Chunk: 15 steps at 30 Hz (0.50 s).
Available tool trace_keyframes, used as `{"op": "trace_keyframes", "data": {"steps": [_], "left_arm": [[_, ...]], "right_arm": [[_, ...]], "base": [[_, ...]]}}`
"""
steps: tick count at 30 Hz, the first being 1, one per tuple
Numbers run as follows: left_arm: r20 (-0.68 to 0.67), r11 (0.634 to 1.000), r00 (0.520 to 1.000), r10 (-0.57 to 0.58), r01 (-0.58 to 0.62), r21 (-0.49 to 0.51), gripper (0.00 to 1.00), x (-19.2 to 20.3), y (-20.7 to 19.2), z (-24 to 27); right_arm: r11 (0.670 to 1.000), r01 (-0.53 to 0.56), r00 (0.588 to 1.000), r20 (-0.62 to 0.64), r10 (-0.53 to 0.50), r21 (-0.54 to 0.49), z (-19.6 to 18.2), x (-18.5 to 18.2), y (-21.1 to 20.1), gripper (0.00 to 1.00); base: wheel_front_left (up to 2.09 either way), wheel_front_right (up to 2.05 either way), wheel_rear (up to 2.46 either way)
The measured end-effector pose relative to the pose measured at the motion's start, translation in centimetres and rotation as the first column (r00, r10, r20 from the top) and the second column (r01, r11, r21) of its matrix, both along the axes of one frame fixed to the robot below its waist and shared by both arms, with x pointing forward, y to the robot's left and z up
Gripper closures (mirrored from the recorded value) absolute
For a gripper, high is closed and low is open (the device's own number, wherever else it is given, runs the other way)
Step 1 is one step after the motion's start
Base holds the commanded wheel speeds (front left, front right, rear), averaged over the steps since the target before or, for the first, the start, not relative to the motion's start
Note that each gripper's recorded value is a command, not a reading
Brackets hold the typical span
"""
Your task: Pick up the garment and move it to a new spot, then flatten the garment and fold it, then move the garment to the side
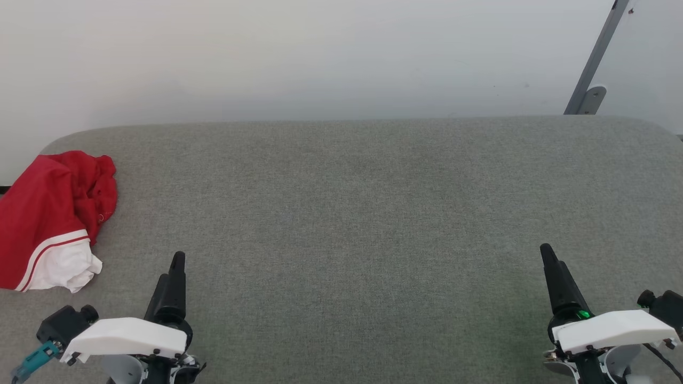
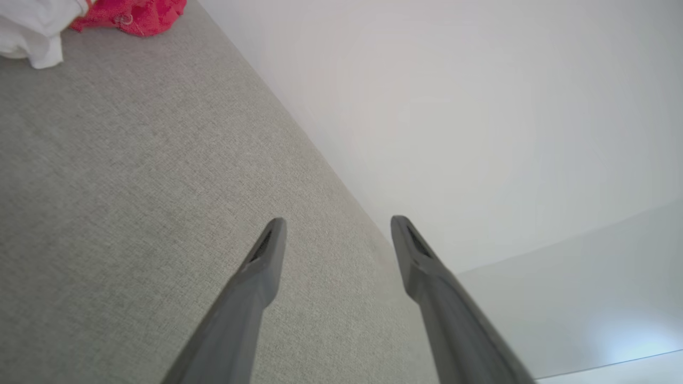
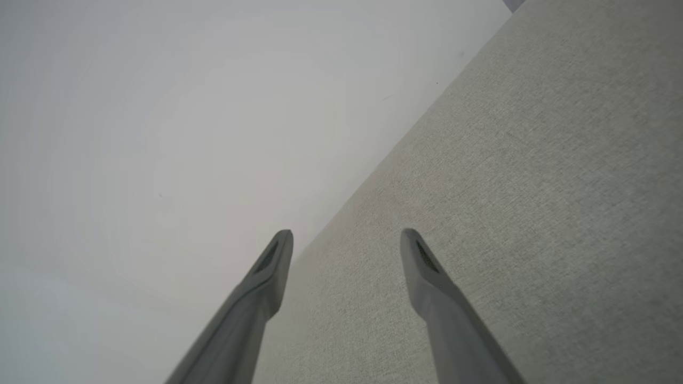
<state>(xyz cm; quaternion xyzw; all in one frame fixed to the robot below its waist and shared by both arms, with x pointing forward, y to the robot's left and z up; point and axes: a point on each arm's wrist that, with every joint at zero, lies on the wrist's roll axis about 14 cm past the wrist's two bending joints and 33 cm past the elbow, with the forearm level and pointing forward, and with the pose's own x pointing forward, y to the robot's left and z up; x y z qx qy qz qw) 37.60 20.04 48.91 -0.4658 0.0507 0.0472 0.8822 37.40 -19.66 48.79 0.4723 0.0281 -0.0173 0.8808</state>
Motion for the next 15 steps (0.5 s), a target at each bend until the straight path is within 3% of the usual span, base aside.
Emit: {"op": "trace_keyframes", "data": {"steps": [15], "left_arm": [[0.012, 0.968, 1.0, -0.002, -0.001, 0.252, 0.0, -0.3, 1.2, 0.3]], "right_arm": [[0.976, 0.007, 1.0, 0.018, -0.003, -0.217, 0.4, 0.0, -0.7, 0.0]], "base": [[0.0, 0.0, 0.0]]}}
